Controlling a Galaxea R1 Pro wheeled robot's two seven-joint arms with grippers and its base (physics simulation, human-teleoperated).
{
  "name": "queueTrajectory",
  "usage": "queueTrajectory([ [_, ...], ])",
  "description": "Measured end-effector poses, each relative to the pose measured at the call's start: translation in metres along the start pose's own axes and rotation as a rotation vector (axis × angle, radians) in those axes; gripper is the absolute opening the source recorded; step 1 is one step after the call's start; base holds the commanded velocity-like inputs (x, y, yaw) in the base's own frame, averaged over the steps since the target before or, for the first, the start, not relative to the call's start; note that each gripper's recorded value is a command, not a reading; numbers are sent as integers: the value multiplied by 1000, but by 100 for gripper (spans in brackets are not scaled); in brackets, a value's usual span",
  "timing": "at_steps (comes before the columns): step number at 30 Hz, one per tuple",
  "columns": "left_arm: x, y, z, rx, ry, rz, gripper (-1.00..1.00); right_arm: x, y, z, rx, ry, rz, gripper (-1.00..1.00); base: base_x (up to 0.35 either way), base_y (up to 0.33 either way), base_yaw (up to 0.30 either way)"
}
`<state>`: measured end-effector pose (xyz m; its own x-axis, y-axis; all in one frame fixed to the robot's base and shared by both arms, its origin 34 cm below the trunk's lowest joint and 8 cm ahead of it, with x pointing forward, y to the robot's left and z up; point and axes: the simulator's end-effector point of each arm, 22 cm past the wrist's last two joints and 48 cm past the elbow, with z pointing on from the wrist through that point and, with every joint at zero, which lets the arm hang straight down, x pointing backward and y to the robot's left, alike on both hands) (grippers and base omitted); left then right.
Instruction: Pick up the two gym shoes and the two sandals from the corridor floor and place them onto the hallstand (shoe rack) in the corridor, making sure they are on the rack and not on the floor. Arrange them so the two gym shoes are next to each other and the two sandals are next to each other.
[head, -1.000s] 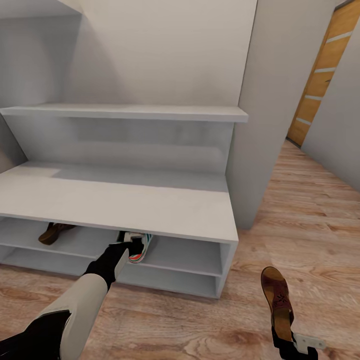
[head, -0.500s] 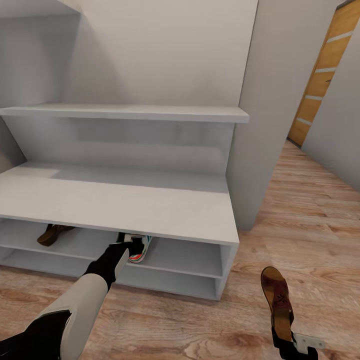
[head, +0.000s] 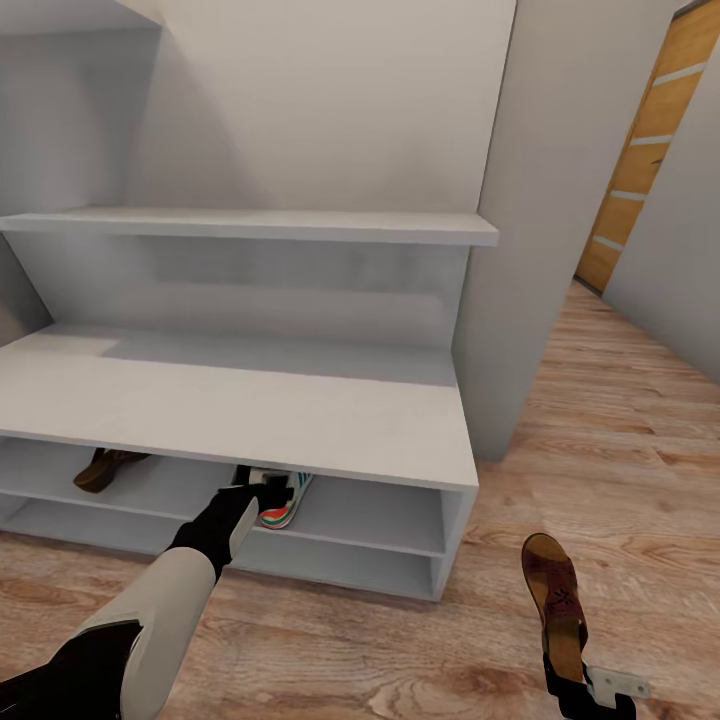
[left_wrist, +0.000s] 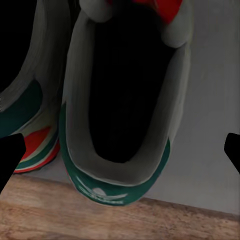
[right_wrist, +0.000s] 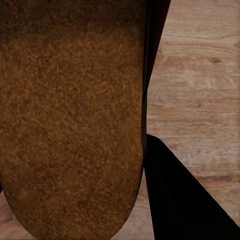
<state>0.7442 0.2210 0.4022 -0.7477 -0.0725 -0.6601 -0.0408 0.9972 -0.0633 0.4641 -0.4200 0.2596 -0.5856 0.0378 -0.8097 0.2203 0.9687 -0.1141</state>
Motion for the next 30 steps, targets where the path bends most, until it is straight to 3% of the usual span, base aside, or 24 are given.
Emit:
queueTrajectory([
  [6,0,1,0,-1,-1,1,100,0,0,0,-1,1,0,-100,-130,31,0],
  [21,1,1,1,6,-13,2,100,0,0,0,-2,1,-1,-100,-302,122,0],
  [30,45,2,4,70,-36,11,100,1,1,0,-2,2,-2,-100,-278,218,0],
])
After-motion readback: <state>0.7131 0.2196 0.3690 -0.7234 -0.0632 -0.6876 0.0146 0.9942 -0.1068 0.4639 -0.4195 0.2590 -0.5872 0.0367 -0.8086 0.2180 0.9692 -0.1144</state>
